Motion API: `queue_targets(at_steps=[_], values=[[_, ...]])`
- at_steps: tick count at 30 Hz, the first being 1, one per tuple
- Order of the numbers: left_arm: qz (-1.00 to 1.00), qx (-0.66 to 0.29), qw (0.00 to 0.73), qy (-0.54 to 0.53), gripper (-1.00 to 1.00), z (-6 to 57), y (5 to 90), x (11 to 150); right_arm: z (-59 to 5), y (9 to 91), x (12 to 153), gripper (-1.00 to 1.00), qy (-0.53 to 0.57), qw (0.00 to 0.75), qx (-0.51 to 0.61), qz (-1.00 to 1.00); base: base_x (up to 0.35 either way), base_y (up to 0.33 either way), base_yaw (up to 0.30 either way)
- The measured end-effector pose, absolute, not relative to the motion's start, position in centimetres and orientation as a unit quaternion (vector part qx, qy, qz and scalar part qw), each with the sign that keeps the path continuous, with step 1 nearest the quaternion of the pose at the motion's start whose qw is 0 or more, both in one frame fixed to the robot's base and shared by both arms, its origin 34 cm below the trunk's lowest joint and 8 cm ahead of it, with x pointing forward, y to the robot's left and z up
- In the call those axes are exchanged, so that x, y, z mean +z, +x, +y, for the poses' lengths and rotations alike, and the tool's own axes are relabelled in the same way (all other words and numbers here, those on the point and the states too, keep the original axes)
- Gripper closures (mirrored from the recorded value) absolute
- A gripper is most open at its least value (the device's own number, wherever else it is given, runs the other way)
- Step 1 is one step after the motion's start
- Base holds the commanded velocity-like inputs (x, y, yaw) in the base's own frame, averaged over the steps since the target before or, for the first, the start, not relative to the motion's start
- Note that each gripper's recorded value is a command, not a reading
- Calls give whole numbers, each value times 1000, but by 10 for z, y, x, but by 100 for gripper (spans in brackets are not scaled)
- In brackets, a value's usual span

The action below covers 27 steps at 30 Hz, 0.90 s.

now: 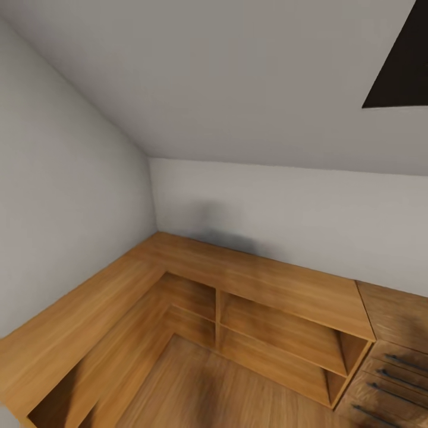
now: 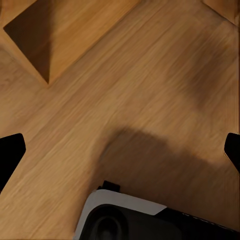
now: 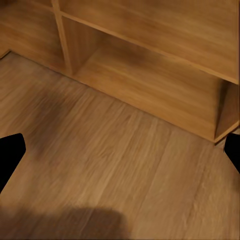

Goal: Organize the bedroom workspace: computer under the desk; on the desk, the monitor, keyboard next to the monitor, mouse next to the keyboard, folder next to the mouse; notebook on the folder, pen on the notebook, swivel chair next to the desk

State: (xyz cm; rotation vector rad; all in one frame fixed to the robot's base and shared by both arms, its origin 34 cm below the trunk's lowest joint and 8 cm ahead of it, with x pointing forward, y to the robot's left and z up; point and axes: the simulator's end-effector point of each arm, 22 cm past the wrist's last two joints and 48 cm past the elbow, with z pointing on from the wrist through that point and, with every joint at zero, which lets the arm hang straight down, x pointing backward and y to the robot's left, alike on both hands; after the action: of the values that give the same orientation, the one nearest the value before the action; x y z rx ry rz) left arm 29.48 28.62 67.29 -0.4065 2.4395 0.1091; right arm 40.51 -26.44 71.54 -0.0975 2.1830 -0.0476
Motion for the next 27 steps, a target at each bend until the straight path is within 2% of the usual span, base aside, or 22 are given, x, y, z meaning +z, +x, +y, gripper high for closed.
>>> queue_targets(at_steps=[11, 27], values=[[931, 42, 327, -155, -100, 286, 295, 673, -265, 405, 715, -100, -40, 460, -19, 887, 238, 2, -227], [931, 41, 327, -155, -100, 286, 295, 673, -265, 405, 715, -100, -40, 460, -19, 887, 29, 0, -259]])
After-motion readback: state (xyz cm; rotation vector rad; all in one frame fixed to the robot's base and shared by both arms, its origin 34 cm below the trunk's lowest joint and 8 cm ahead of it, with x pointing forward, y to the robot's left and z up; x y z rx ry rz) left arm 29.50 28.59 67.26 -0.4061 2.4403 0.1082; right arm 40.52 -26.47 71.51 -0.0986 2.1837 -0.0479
